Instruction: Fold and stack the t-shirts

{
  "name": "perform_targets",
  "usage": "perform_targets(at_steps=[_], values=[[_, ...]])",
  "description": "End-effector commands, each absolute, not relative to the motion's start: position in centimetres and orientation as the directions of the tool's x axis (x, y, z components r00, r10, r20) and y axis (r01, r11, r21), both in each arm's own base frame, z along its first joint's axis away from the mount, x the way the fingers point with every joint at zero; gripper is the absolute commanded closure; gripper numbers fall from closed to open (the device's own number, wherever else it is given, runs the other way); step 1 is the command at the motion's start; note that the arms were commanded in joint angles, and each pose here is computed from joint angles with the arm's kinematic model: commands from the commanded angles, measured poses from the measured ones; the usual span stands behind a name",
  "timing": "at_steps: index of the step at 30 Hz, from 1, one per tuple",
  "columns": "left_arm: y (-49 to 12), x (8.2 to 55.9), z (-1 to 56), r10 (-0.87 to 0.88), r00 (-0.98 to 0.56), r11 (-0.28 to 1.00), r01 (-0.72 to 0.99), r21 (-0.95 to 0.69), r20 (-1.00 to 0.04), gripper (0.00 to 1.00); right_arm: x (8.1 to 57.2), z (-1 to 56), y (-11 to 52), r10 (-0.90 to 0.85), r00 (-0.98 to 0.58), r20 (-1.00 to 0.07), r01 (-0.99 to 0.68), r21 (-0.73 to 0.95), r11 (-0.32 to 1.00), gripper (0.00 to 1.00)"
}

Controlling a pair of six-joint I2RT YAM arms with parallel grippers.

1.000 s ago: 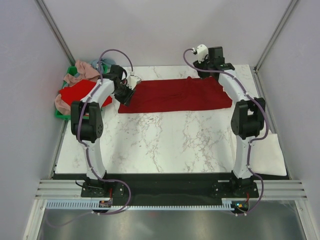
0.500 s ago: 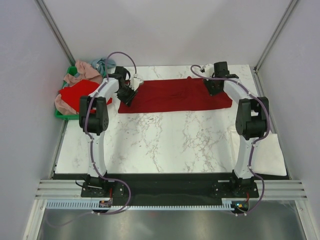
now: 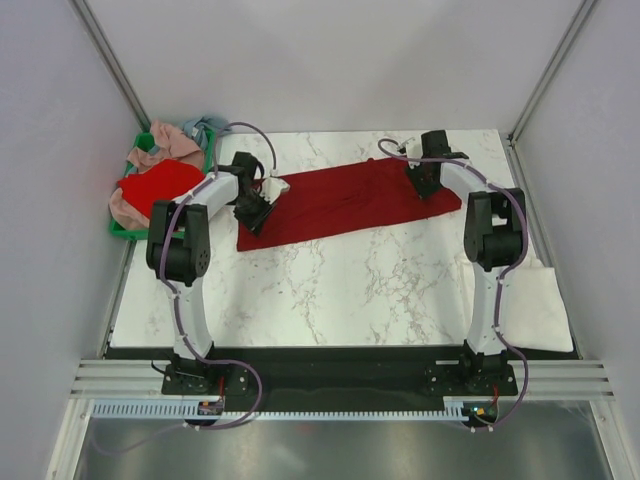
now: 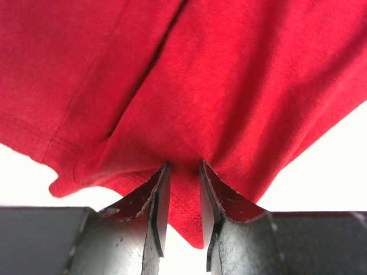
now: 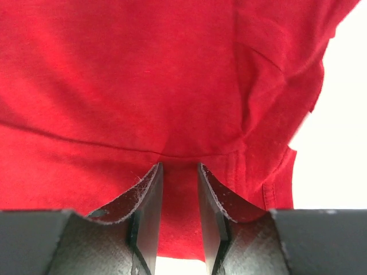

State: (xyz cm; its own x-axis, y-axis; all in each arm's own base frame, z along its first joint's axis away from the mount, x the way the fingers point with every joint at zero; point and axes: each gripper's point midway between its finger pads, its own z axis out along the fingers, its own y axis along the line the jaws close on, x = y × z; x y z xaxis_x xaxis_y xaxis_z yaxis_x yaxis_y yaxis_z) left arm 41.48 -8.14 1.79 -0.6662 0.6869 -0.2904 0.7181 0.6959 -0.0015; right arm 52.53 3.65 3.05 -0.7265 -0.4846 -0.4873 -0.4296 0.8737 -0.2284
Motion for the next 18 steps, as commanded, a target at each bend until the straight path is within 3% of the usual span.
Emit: perform_targets(at_steps=[1,9,18], values=[[-9.0,34.5,0.3,0.655,-0.737,0.719,0.675,-0.162,-0.164,0.67,53.0,2.2,3.0,-0.493,-0.740,-0.457,-0.421,-0.256,0.870,0.62],[-13.8,27.1,1.2,0.719,-0.681,0.641,0.727,-0.246,-0.140,0.67,58.6,3.7,4.9,-0.520,-0.670,-0.529,-0.417,-0.311,0.854,0.61],[-15.4,27.9,5.6,0.725,-0.661,0.633,0.750,-0.189,-0.195,0.66,61.3,12.3,7.4,-0.505,-0.555,-0.661,-0.359,-0.358,0.862,0.57]])
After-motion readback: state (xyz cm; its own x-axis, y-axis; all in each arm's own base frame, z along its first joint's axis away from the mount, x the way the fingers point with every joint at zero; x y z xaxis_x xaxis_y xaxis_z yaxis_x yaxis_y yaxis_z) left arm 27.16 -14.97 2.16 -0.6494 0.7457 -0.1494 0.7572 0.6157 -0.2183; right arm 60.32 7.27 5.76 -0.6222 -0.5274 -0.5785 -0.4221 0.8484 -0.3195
